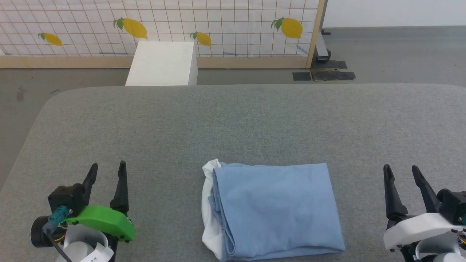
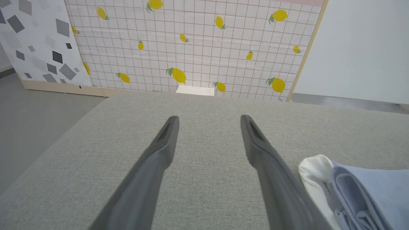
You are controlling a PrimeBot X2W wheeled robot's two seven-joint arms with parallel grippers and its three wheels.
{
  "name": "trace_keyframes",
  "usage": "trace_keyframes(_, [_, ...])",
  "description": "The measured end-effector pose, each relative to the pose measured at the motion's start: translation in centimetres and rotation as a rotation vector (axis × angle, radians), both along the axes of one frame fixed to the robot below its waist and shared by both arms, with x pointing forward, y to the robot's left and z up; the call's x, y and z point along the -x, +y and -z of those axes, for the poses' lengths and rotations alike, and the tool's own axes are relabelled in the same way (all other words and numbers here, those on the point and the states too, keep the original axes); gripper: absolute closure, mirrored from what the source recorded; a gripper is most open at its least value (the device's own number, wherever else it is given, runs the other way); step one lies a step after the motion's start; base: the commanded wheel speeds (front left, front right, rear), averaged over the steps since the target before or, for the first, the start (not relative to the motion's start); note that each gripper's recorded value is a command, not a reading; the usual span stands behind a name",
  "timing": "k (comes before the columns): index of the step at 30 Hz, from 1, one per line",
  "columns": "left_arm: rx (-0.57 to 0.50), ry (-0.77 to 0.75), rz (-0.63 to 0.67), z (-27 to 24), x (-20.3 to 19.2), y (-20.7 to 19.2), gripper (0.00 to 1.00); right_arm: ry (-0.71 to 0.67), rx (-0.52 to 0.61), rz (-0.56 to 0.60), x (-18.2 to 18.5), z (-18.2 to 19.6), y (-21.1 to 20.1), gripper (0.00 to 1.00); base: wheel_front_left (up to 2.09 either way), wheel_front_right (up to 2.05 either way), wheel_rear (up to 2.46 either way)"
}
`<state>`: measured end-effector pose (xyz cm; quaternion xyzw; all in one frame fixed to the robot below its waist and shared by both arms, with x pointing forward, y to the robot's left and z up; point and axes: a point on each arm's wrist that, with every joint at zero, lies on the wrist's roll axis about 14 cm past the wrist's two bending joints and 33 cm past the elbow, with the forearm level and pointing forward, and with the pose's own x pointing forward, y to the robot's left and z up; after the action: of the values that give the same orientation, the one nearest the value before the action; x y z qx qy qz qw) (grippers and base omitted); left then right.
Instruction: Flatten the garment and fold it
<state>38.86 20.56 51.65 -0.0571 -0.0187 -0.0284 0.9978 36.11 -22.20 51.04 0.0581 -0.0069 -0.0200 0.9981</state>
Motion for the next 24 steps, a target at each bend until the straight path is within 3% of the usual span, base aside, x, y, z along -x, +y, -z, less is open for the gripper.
trace_keyframes(7, [0.001,0.002,0.001,0.1,0.0,-0.1,0.00,0.014,0.000,0.003,0.0,0.2,-0.1,0.00,0.00,0.00,0.00])
trace_keyframes(12, [0.000,0.003,0.002,0.1,0.0,-0.1,0.00,0.115,-0.018,0.010,-0.2,1.3,-0.7,0.00,0.00,0.00,0.00])
trace_keyframes(19, [-0.005,0.003,0.009,0.1,-0.3,-0.2,0.00,0.378,0.004,-0.147,-2.8,2.0,2.2,0.00,0.00,0.00,0.00])
trace_keyframes(24, [-0.006,0.022,0.015,0.7,-0.4,-0.4,0.00,0.675,0.076,-0.278,-2.7,5.3,4.9,0.00,0.00,0.00,0.00])
